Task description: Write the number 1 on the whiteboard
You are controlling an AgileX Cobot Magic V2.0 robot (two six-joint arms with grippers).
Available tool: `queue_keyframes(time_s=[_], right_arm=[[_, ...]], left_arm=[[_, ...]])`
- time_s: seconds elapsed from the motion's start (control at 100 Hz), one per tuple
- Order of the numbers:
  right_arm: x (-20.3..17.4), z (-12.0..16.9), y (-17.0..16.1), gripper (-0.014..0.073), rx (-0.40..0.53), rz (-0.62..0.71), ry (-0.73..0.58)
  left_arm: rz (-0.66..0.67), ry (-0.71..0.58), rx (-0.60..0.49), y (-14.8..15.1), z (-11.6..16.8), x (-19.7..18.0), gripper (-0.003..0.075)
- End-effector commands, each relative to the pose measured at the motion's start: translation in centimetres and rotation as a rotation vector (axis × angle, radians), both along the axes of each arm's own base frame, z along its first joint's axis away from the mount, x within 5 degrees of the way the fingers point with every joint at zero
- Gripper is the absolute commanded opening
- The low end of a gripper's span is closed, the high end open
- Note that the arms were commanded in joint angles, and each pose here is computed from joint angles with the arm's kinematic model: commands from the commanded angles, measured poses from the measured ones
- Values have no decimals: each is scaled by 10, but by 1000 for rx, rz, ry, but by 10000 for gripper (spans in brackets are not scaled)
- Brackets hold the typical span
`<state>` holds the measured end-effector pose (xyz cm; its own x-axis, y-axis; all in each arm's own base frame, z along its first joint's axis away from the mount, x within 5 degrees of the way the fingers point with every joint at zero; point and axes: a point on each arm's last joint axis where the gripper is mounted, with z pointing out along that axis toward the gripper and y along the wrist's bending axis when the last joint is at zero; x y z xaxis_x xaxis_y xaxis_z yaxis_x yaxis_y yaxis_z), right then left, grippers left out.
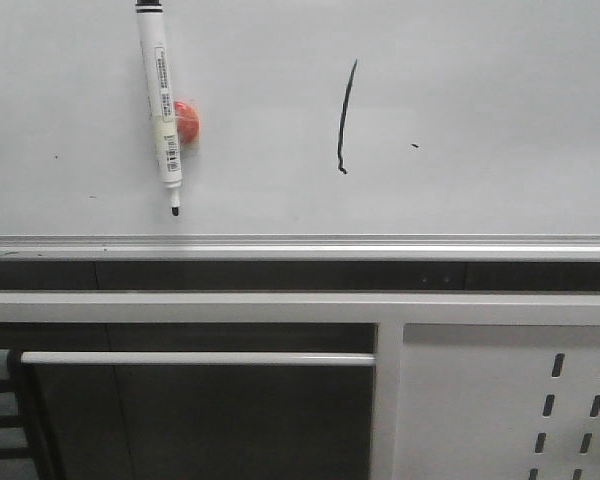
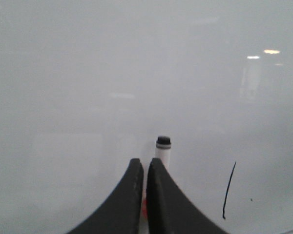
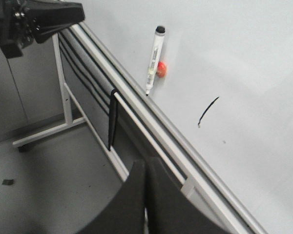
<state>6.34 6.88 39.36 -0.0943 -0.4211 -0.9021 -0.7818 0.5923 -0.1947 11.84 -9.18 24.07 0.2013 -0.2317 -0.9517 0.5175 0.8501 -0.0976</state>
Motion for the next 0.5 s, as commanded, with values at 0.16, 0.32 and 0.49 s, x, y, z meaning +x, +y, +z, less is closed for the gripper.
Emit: queue_keyframes(time_s=[0.16,0.32,0.49], right_arm=[[-21,16,-26,-61,67,-63,-129],[-36,20,-45,-61,85,-100,-217],[-49,16,-61,-61,53,-138,-247]], left_arm=[[53,-168,-14,21,30,-17,-18],[121,-140,22,36,36,-24,-18],[177,-145,53,50,45,-31,-18]])
